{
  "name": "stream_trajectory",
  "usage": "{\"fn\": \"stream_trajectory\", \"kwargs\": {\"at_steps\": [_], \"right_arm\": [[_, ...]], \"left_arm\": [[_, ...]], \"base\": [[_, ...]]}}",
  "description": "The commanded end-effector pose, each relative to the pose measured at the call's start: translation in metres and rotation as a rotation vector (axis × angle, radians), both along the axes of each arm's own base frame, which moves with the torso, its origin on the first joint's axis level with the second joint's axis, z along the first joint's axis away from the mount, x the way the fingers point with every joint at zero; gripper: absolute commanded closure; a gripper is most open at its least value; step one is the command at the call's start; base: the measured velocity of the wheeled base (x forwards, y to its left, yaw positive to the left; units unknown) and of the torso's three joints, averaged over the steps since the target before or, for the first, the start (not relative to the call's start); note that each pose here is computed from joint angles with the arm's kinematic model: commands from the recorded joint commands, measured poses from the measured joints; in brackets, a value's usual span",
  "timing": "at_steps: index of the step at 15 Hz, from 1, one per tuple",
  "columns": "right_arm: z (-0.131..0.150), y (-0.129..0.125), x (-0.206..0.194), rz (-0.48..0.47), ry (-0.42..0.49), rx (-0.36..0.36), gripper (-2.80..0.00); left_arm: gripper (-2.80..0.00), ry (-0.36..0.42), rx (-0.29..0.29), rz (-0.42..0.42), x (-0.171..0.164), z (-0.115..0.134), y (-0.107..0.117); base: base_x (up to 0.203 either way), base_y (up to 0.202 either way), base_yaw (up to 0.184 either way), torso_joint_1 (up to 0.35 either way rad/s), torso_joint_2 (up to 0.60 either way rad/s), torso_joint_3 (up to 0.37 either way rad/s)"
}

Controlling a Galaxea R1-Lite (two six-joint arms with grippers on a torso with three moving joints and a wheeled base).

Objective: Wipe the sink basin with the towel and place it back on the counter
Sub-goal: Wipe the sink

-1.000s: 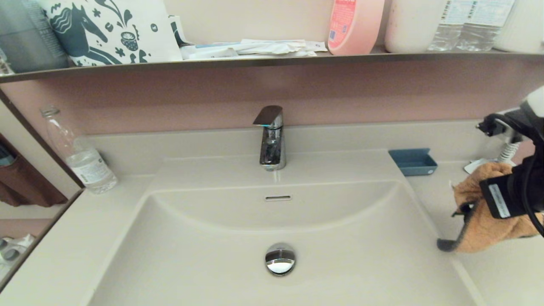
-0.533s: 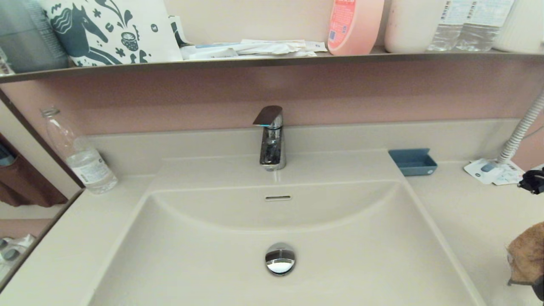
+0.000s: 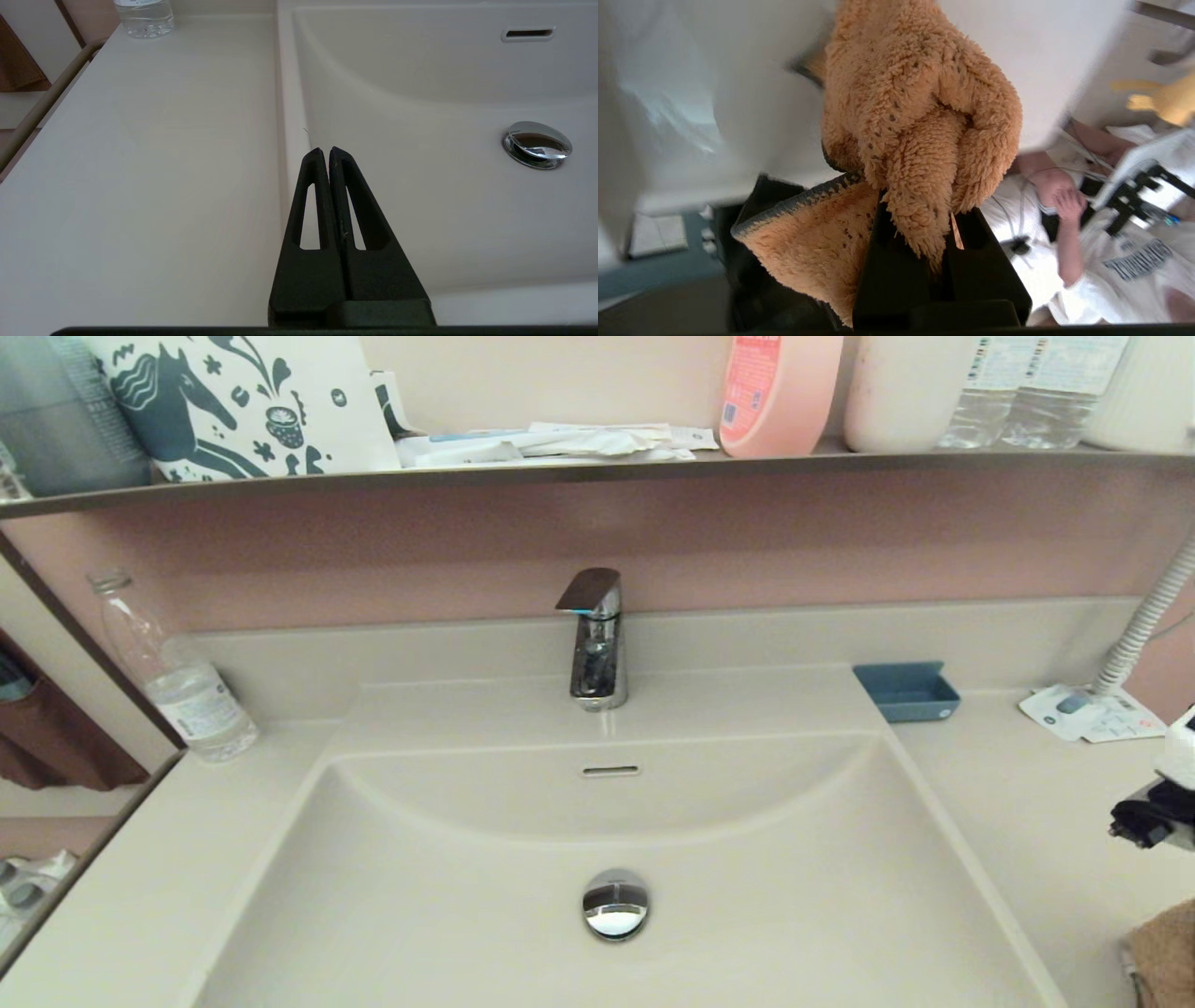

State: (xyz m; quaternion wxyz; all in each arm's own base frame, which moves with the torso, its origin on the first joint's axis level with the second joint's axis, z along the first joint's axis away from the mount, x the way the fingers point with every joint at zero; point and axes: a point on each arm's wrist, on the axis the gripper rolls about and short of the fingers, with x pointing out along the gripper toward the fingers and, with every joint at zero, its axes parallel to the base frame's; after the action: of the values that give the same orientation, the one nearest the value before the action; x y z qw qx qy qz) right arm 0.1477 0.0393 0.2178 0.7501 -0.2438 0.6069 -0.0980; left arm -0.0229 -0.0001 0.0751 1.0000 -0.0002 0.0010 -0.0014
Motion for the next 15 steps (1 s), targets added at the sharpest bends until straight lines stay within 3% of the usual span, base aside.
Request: {"fn": "stream_trajectory", "kwargs": {"at_steps": [1,4,8,10,15], "right_arm": [[-0.022,0.005,0.004,0.016,0.002,0.007,0.0],[-0.043,0.017,0.013,0.054,-0.07,0.153,0.0],[-0.054,0.022,0.034,0.053,-0.244,0.265,0.0],[-0.067,0.023,0.045,0.051,-0.268,0.293,0.0],[-0.067,0.003,0.072,0.049,-0.348,0.297,0.0]], "left_arm": [[0.0,0.001,0.0,0.0,0.0,0.0,0.0],[0.0,0.001,0.0,0.001,0.0,0.0,0.0],[0.0,0.001,-0.001,0.001,0.0,0.0,0.0],[0.0,0.001,0.0,0.0,0.0,0.0,0.0],[0.0,0.001,0.0,0.0,0.0,0.0,0.0]], "base": [[0.0,0.0,0.0,0.0,0.0,0.0],[0.0,0.0,0.0,0.0,0.0,0.0],[0.0,0.0,0.0,0.0,0.0,0.0],[0.0,0.0,0.0,0.0,0.0,0.0],[0.0,0.0,0.0,0.0,0.0,0.0]]}}
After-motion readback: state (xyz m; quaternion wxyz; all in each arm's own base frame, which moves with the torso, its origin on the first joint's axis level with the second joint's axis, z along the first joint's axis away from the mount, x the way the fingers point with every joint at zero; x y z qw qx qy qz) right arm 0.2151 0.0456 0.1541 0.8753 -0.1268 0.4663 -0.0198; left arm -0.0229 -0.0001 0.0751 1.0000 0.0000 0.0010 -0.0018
